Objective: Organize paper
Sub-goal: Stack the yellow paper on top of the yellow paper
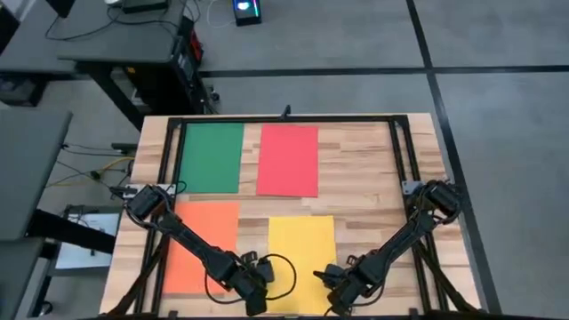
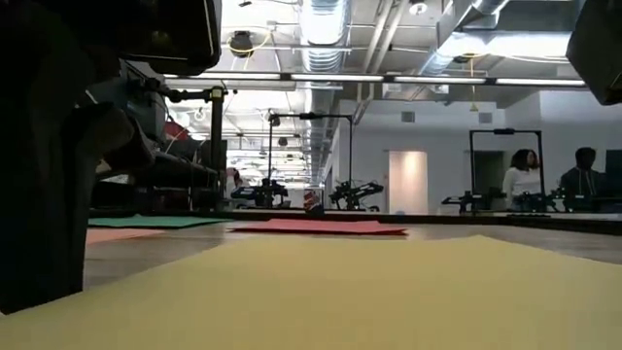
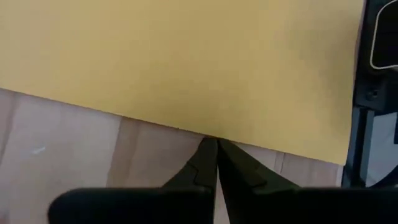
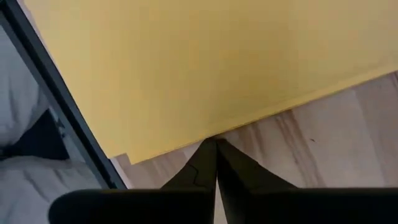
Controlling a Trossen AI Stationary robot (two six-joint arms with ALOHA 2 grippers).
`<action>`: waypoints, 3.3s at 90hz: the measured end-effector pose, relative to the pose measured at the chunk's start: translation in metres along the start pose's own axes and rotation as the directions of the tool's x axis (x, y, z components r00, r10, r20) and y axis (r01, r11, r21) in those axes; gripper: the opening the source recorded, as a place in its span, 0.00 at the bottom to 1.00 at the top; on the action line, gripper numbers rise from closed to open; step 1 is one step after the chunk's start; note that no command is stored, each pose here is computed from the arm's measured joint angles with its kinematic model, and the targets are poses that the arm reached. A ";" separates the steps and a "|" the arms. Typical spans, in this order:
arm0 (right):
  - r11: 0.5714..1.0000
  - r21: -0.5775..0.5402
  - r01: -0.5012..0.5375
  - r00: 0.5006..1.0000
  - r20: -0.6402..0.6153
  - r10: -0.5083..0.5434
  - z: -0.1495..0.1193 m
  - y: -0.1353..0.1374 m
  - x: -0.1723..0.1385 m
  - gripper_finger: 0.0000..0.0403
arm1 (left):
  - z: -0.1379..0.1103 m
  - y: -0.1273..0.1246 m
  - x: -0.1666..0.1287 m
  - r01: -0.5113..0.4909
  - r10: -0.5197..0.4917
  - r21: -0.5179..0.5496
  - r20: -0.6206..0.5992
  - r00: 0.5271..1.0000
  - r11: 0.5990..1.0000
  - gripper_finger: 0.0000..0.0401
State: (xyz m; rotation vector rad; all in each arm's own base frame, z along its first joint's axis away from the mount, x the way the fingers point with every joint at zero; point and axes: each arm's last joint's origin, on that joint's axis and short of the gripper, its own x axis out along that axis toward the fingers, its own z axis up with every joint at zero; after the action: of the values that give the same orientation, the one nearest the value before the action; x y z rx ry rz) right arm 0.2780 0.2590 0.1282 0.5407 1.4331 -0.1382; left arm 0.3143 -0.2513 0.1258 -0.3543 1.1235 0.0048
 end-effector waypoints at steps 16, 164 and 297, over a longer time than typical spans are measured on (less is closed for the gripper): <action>1.000 0.000 -0.003 1.000 0.002 0.003 0.001 0.000 0.000 0.00 | 0.000 -0.001 0.000 0.007 -0.007 -0.001 0.005 1.000 1.000 0.00; 0.999 -0.038 0.020 0.997 -0.080 -0.023 0.035 -0.023 -0.003 0.00 | -0.011 0.015 -0.067 -0.279 0.279 -0.029 0.003 0.960 0.960 0.00; 0.995 -0.087 0.049 0.999 0.023 -0.047 0.052 -0.033 -0.025 0.00 | 0.002 0.018 -0.081 -0.348 0.350 0.059 -0.021 0.937 0.936 0.00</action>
State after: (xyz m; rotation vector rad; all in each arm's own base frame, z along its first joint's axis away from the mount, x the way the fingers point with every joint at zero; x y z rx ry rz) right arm 0.3071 0.2020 0.1454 0.4320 1.4256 -0.1179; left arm 0.2773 -0.2199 0.1927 -0.1025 1.2033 0.2832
